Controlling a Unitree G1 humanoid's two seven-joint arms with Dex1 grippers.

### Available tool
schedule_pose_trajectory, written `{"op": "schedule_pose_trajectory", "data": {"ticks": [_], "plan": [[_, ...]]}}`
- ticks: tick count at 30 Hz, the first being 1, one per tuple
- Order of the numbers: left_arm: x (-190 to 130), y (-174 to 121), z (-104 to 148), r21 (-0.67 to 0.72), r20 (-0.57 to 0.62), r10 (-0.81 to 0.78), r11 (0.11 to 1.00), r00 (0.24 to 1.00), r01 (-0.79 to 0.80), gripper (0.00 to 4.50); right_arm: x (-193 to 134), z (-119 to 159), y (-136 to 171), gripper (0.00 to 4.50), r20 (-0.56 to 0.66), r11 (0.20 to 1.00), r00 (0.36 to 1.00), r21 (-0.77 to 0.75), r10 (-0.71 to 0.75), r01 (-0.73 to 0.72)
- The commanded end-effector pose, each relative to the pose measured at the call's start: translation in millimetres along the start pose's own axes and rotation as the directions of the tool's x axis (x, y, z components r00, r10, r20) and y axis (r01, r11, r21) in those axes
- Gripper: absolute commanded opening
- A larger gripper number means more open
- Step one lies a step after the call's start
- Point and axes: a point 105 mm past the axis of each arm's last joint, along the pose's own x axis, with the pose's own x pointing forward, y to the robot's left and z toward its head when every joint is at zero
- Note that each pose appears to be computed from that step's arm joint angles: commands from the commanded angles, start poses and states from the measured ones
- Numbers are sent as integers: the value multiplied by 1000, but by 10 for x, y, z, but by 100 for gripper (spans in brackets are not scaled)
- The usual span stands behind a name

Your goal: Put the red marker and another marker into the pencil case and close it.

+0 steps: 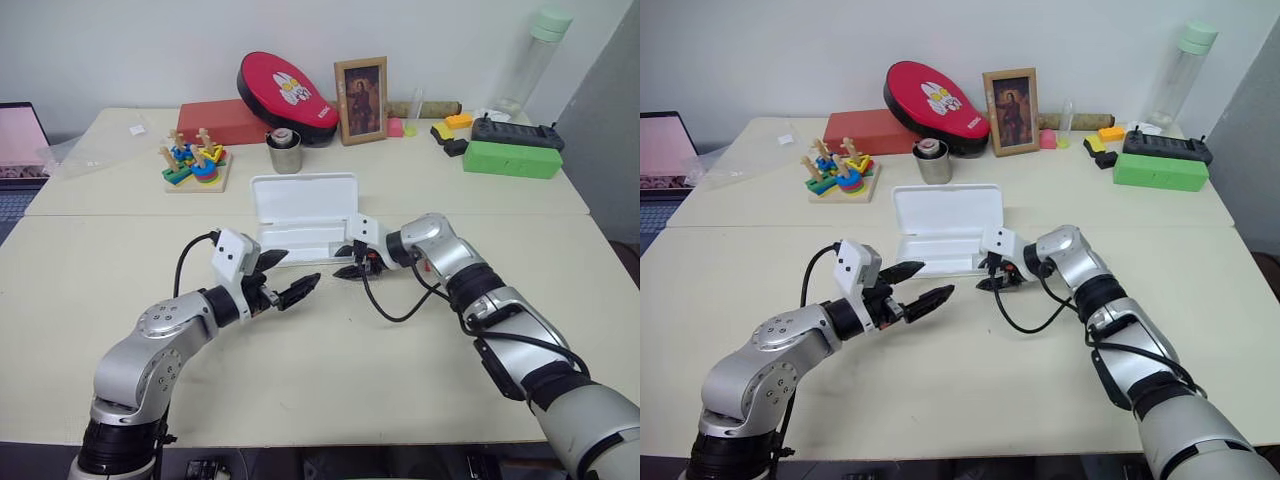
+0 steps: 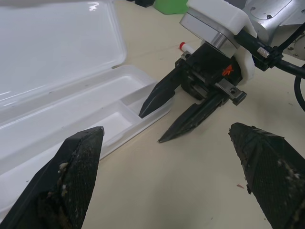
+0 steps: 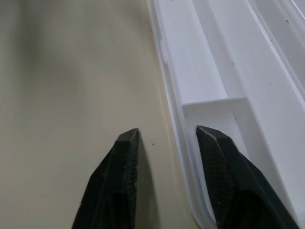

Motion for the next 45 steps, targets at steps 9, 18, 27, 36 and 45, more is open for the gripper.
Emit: {"op": "schedule_pose_trajectory", "data": {"ticks": [9, 18, 27, 36, 45], "plan": [[-91, 3, 173, 45, 48, -10, 999, 999, 8, 450, -169, 241, -84, 2, 94, 995, 995, -94, -31, 40], [-397, -29, 36, 16, -19, 4, 1000, 1000, -3, 450, -441, 126, 315, 2, 85, 986, 994, -156, 68, -55], [-647, -174, -123, -39, -86, -24, 999, 996, 20, 450, -493, -36, 919, 2, 21, 978, 990, -158, 139, -134], [-597, -171, -95, -33, -84, -42, 999, 996, 40, 450, -342, 85, 1087, 2, 52, 975, 984, -153, 172, -162], [-594, -182, -108, -30, -92, -52, 998, 994, 50, 450, -248, 12, 1043, 2, 36, 985, 990, -111, 139, -134]]}}
